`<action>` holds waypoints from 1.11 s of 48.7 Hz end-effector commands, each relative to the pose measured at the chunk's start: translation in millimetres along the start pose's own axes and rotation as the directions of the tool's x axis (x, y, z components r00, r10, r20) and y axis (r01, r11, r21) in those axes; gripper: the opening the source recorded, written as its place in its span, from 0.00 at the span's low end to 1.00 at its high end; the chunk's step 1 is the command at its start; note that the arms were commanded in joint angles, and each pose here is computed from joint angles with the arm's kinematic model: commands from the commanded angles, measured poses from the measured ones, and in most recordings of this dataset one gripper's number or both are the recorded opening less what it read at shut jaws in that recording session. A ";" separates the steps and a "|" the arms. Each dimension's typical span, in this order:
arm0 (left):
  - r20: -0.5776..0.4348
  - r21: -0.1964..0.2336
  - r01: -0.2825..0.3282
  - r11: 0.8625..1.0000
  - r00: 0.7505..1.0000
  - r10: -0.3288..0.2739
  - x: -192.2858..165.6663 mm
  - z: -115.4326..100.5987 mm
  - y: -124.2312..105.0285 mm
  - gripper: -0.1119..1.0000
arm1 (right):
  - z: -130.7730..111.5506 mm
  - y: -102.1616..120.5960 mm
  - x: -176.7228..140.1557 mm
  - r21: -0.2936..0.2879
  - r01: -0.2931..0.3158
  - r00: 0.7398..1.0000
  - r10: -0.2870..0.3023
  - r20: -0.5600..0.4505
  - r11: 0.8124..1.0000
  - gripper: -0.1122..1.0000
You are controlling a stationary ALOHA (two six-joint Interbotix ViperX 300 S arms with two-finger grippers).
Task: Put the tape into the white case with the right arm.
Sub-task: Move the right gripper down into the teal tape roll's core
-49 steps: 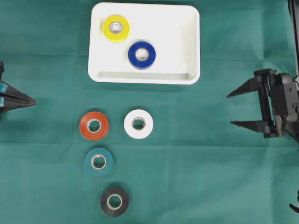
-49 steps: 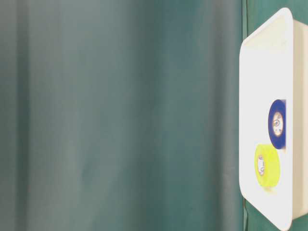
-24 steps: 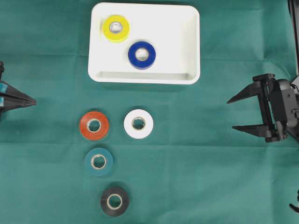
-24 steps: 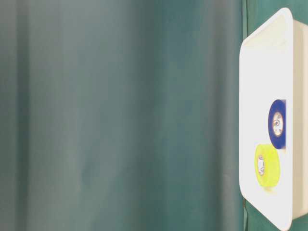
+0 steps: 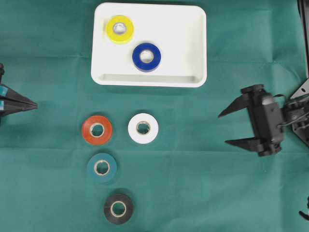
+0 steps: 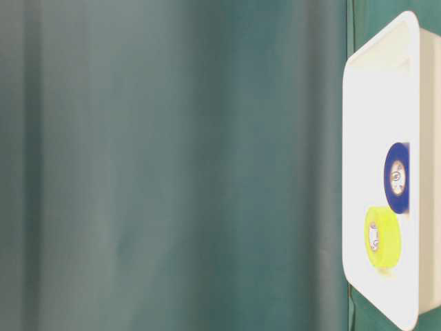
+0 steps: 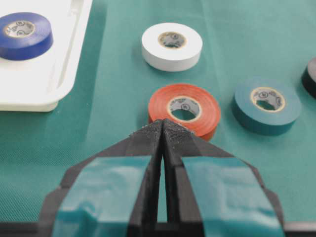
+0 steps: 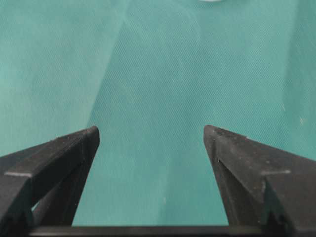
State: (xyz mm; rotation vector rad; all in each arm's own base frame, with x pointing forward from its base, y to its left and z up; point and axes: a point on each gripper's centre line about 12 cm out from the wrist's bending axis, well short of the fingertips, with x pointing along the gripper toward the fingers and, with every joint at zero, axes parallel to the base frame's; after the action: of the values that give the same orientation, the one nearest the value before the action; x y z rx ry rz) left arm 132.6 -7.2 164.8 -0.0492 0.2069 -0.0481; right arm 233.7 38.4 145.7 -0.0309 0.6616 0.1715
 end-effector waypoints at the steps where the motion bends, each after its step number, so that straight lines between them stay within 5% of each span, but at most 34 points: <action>1: 0.016 -0.003 -0.007 1.000 1.000 0.007 0.7 6.0 0.7 0.11 | 18.8 2.9 10.7 -0.013 -0.012 1.000 0.012 0.020 1.000 0.59; 54: 0.019 -0.003 -0.007 1.000 1.000 0.007 0.7 7.2 0.7 0.11 | 147.1 27.7 182.6 -0.054 -0.049 0.996 0.052 0.067 0.997 0.59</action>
State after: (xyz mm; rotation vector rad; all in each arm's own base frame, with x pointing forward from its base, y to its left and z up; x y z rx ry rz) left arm 132.7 -6.8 164.8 -0.0495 0.2069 -0.0451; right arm 445.6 96.3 131.0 -0.0580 0.6467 0.2256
